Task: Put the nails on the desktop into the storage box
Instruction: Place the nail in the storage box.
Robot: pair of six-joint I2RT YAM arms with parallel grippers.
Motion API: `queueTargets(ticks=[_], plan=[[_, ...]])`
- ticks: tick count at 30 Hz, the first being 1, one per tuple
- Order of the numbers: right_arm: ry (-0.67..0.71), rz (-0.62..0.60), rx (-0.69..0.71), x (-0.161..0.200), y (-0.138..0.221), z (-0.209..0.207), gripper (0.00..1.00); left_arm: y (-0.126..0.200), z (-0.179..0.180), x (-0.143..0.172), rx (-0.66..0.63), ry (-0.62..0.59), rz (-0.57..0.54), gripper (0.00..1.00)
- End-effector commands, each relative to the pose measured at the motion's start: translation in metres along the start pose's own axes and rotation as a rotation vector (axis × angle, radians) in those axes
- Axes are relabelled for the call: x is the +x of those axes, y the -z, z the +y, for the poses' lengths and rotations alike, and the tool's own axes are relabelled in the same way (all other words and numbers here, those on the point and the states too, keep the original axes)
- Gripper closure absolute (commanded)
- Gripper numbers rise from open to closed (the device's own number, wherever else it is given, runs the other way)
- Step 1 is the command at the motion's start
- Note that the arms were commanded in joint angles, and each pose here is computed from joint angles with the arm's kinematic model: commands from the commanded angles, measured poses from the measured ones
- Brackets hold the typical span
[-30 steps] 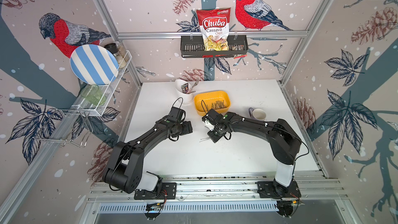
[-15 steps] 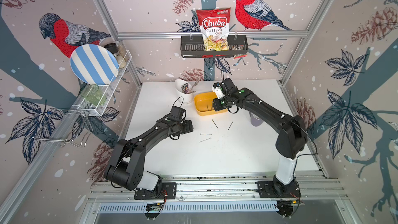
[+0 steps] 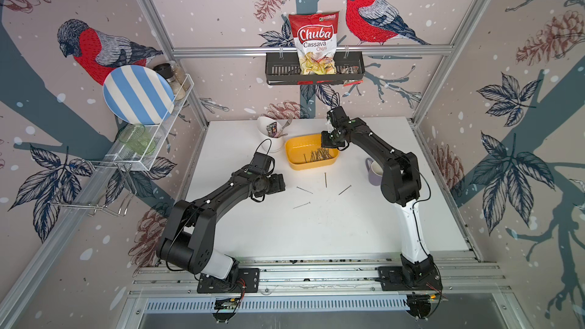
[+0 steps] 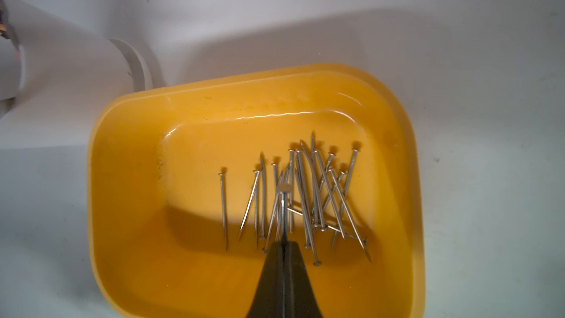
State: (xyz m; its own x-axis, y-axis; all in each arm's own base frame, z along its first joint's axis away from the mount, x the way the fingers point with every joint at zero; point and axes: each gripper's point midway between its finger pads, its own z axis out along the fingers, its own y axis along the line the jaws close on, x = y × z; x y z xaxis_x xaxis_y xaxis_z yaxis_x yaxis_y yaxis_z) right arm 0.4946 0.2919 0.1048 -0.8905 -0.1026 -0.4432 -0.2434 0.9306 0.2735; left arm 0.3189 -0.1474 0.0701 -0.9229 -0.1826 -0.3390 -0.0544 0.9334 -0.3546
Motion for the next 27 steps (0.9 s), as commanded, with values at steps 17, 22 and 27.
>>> queueTargets(ticks=[17, 22, 27], plan=[[-0.044, 0.091, 0.02, 0.026, -0.029, -0.011, 0.82, -0.004, -0.004, -0.004, 0.007, -0.016, 0.025, 0.16], [-0.032, 0.033, 0.0, 0.01, 0.008, 0.002, 0.73, -0.005, -0.004, -0.003, 0.013, -0.013, 0.024, 0.16], [-0.019, 0.025, 0.0, 0.024, 0.048, 0.008, 0.69, -0.007, -0.008, -0.006, 0.037, -0.007, 0.017, 0.16]])
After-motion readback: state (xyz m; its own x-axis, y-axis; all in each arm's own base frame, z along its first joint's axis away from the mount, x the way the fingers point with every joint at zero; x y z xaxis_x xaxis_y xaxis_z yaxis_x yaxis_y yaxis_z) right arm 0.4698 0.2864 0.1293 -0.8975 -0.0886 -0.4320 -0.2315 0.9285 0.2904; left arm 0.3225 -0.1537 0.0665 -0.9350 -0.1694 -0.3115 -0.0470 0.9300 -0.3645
